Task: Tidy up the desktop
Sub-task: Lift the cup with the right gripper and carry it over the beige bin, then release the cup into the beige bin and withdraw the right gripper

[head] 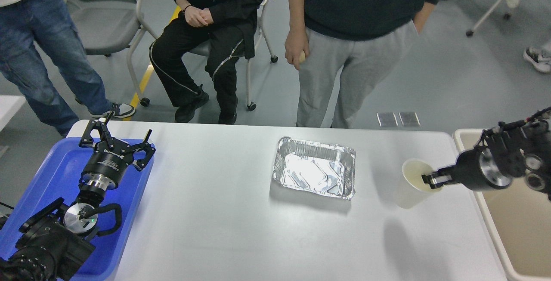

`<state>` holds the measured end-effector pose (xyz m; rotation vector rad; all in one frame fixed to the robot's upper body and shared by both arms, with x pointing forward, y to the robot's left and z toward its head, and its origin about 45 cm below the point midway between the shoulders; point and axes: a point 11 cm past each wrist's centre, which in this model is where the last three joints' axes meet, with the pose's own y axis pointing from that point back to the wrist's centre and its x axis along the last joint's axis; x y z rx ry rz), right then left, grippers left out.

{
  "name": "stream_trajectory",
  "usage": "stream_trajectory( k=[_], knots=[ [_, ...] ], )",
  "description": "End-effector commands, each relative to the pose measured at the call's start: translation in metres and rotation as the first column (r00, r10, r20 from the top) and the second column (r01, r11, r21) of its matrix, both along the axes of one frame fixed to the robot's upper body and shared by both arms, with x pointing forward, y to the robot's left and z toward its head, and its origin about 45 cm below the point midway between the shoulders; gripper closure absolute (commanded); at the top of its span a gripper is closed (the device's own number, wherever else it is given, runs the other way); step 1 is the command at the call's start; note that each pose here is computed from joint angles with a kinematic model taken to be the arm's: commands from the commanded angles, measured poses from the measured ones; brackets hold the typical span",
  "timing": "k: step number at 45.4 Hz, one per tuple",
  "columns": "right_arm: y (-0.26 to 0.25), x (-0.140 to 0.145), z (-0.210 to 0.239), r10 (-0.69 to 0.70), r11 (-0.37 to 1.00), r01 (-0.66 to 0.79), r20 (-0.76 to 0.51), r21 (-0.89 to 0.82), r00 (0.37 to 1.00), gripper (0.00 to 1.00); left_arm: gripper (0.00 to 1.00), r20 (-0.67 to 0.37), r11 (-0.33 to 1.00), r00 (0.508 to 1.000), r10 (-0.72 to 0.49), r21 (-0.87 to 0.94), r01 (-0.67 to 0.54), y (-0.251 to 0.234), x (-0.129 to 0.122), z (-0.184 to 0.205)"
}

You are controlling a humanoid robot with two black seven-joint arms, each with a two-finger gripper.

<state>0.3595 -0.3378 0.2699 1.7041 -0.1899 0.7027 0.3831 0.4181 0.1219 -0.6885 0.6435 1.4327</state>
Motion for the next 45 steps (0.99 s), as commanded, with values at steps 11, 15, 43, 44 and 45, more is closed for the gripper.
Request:
stream_trajectory(
  k=[11,15,43,44,45],
  knots=[
    [-0.028,-0.005,0.131,-0.118,0.987,0.101,0.138,0.125,0.983,1.00,0.00,0.001,1.000,1.000,0.000,0.000,0.000,0.000,0.000,0.000],
    [-0.076,-0.006,0.111,-0.291,0.948,0.253,0.209,0.191,0.934,1.00,0.00,0.001,1.000,1.000,0.000,0.000,0.000,0.000,0.000,0.000],
    [-0.265,-0.077,-0.139,-0.874,-0.482,0.600,-0.300,0.638,-0.382,1.00,0.00,-0.001,1.000,1.000,0.000,0.000,0.000,0.000,0.000,0.000],
    [-0.270,-0.084,-0.153,-0.855,-0.507,0.570,-0.295,0.647,-0.426,1.00,0.00,-0.001,1.000,1.000,0.000,0.000,0.000,0.000,0.000,0.000],
    [-0.273,-0.086,-0.159,-0.844,-0.519,0.549,-0.294,0.655,-0.448,1.00,0.00,-0.001,1.000,1.000,0.000,0.000,0.000,0.000,0.000,0.000]
  ],
)
